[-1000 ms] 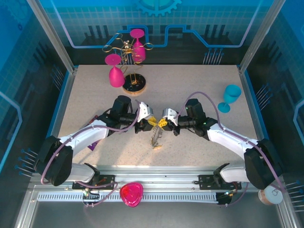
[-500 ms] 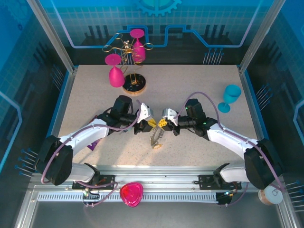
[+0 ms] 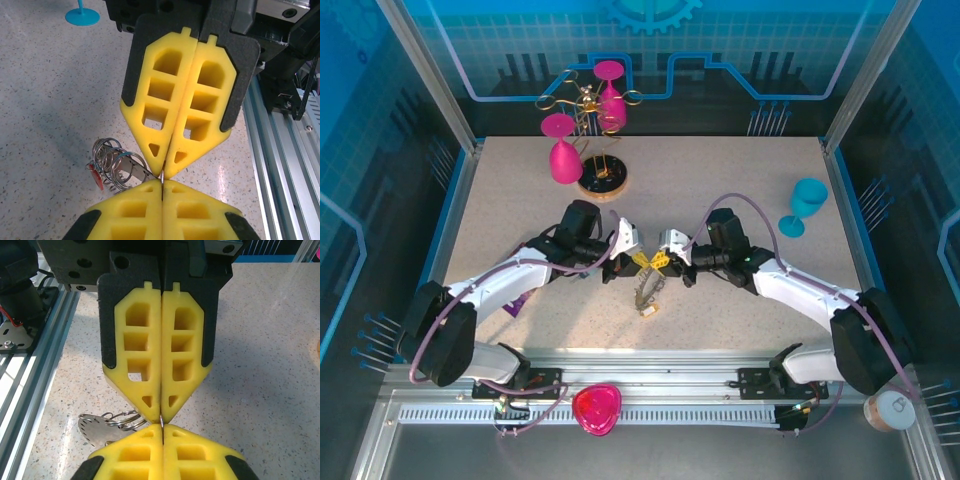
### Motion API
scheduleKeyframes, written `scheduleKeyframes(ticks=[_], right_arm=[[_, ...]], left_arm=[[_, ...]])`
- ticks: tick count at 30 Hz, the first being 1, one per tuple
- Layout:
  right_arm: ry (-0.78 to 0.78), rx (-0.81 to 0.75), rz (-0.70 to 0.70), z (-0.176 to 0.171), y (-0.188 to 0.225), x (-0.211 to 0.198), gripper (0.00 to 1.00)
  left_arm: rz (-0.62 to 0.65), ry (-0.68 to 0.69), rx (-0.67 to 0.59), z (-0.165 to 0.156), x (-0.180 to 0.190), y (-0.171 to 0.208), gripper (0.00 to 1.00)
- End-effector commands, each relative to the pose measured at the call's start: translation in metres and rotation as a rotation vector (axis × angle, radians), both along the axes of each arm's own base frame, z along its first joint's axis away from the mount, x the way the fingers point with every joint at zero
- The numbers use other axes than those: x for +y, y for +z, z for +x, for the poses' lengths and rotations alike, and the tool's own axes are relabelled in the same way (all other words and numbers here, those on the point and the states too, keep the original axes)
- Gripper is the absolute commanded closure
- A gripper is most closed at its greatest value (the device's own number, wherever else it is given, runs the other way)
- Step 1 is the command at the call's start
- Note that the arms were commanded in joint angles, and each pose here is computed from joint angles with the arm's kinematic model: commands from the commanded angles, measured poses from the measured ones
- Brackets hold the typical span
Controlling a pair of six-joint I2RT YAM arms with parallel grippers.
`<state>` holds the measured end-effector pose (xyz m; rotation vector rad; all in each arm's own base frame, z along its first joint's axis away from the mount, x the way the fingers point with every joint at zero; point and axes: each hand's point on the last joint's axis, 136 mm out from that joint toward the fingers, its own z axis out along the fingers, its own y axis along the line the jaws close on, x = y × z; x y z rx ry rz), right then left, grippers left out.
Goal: Put the keys on the keyring
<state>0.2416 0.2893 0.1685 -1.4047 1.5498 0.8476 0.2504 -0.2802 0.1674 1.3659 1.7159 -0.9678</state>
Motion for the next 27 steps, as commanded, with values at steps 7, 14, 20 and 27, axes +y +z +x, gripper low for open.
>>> scheduleKeyframes(ticks=[7,14,20,27], right_arm=[[0.041,-0.033,0.050,0.000,0.023,0.013,1.00],[0.033,-0.024,0.062,-0.001,0.028,0.012,1.00],[-0.107,0.034,0.170,0.008,0.046,-0.016,0.53],[-0.208,0.087,0.246,0.006,0.036,-0.030,0.68]], left_arm=[[0.005,-0.062,0.002,-0.008,-0.004,0.003,0.92],[-0.007,-0.077,-0.008,-0.011,-0.006,0.005,1.00],[-0.106,0.010,-0.069,-0.001,-0.007,0.017,1.00],[-0.246,0.090,-0.049,0.001,-0.008,0.020,1.00]])
